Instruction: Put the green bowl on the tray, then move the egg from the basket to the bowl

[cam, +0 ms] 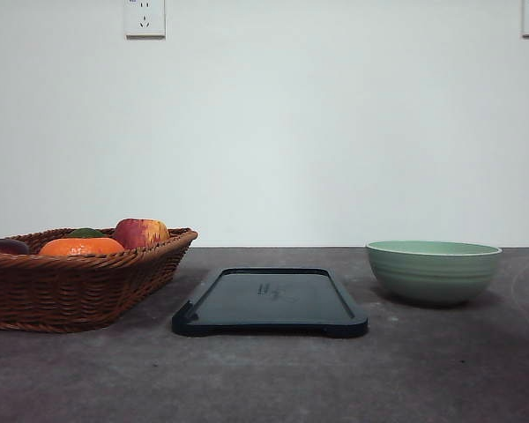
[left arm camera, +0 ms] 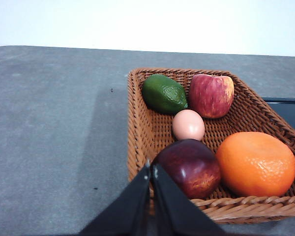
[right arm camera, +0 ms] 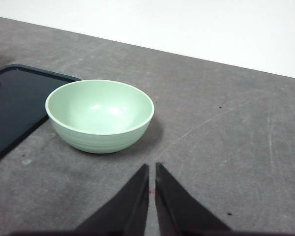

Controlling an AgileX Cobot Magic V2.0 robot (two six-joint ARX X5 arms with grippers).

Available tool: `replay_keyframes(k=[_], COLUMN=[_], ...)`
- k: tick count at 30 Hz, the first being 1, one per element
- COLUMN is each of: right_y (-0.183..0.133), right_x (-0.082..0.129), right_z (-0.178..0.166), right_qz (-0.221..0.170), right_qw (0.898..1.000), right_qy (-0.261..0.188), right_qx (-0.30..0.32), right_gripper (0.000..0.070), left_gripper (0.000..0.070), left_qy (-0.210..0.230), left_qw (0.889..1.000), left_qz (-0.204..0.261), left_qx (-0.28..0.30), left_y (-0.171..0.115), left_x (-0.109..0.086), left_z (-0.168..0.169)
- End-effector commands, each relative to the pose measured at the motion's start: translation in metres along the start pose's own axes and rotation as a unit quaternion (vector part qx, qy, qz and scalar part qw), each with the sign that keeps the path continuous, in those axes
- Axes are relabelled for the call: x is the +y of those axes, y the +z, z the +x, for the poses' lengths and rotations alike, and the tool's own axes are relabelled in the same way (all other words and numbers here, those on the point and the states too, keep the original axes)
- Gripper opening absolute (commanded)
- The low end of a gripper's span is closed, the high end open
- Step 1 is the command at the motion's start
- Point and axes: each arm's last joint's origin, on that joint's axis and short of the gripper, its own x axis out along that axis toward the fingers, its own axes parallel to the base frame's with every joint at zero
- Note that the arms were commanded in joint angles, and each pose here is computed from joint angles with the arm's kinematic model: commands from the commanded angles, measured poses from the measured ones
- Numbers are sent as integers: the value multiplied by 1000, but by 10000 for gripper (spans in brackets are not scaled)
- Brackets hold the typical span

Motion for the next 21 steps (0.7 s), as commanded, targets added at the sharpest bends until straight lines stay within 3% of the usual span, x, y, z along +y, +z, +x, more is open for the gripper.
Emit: replay_keyframes(k=[1,10,13,15,18,20,21], right_y=[-1,1,2,5,9,13,16], right_x=[0,0,-1,-1,-2,-2,-3], right_z=[0,0,0,0,0,-1,-1], right_qz=[1,5,70,137,234,277,294], right_qw=[1000,1000,997,990,971,958,952], right_qy=[-1,-5,-4,-4,-10,-4,0], right_qx=[-1,-11,-15,-30,-54,-75,-89], right_gripper=[16,15,13,8,8,8,7], left_gripper=[0,0,0,0,0,0,0], left_qy=[2,4,4,5,1,-3,-5], left_qw=[1000,994,985,975,946,927,922], left_qz=[-4,-113,-170,-222,-325,-376,-387], left_qx=[13,12,12,12,11,10,6], left_y=[-7,-7,-7,-7,-6,-5,-3], left_x=[1,1,1,1,0,0,0], left_z=[2,2,2,2,2,1,1])
